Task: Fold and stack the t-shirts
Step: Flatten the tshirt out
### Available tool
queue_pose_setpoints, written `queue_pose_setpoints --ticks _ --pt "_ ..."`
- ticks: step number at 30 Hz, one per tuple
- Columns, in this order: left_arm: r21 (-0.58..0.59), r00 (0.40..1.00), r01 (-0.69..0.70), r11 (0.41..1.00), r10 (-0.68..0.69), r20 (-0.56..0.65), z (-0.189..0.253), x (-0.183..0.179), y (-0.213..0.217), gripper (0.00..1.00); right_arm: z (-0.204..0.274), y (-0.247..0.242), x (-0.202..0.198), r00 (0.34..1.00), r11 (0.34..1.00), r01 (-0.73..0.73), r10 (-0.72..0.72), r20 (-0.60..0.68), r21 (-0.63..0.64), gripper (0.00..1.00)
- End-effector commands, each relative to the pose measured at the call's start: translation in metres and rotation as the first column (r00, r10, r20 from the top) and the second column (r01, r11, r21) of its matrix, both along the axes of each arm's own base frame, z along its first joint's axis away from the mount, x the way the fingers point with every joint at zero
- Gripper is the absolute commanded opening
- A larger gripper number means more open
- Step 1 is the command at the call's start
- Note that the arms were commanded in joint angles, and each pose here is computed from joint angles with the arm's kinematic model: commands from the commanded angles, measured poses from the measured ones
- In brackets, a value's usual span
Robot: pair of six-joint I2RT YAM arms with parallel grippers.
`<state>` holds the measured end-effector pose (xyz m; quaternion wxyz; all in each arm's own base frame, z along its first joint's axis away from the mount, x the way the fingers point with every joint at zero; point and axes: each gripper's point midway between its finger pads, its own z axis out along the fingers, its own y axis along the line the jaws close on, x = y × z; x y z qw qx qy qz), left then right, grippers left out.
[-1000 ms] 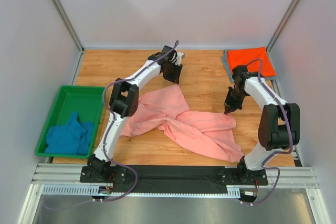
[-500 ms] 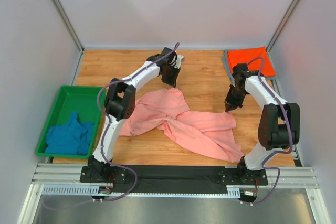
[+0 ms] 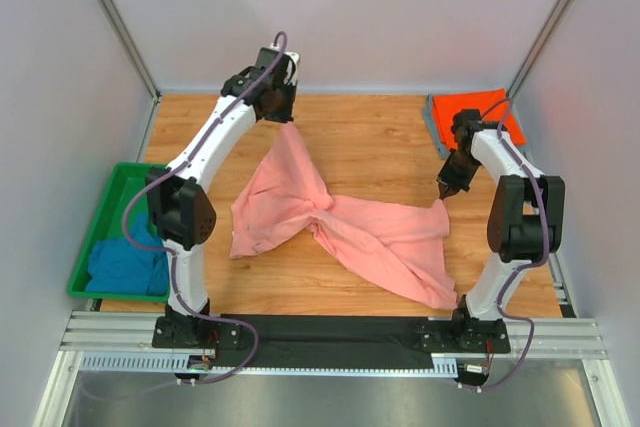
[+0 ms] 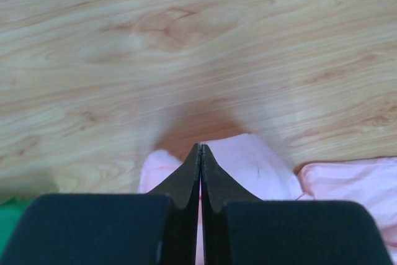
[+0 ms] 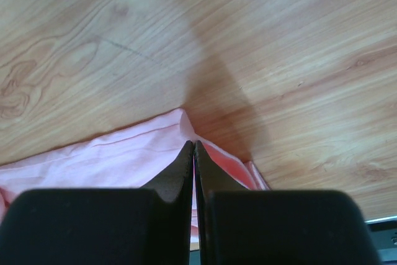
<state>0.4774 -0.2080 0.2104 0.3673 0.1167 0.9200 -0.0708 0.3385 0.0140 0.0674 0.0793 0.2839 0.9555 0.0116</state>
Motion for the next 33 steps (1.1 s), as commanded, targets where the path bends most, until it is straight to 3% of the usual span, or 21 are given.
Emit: queue_pose_setpoints --ticks 1,5,8,11,13,16,23,24,33 --pt "0.066 0.989 -0.146 0.987 0.146 0.016 0.018 -0.016 0.049 0.00 0.003 -0.018 0.026 0.998 0.998 0.051 -0.049 0.044 -0.036 0.00" --pt "0.092 0.948 -0.315 0.945 0.310 0.071 0.045 -0.023 0.101 0.00 -0.004 -0.035 0.037 0.994 0.993 0.105 -0.105 0.022 -0.046 0.00" --pt "0.048 0.927 -0.363 0.930 0.356 0.120 0.063 -0.030 0.115 0.00 -0.012 -0.036 0.046 0.993 0.992 0.120 -0.120 0.013 -0.034 0.00" --pt "0.006 0.923 -0.361 0.933 0.356 0.142 0.076 -0.038 0.114 0.00 -0.006 -0.028 0.065 0.997 0.998 0.066 -0.066 0.042 0.004 0.09" --pt "-0.013 0.923 -0.359 0.933 0.357 0.143 0.084 -0.042 0.113 0.00 0.001 -0.029 0.057 0.999 0.999 0.036 -0.036 -0.001 -0.027 0.21" --pt "-0.042 0.919 -0.369 0.928 0.372 0.135 0.094 -0.052 0.113 0.00 0.024 -0.020 0.041 1.000 0.999 0.028 -0.028 0.003 -0.021 0.30" --pt "-0.170 0.937 -0.289 0.942 0.314 0.150 0.116 -0.064 0.094 0.00 0.026 0.005 0.003 0.998 0.996 -0.012 0.006 0.061 0.087 0.40" --pt "-0.169 0.941 -0.284 0.944 0.308 0.138 0.111 -0.065 0.093 0.00 0.025 0.005 0.013 0.994 0.996 -0.029 0.018 0.112 0.089 0.41" --pt "-0.178 0.955 -0.240 0.954 0.265 0.132 0.104 -0.062 0.085 0.00 -0.015 -0.013 0.049 0.992 0.998 -0.053 0.047 0.120 0.044 0.49"
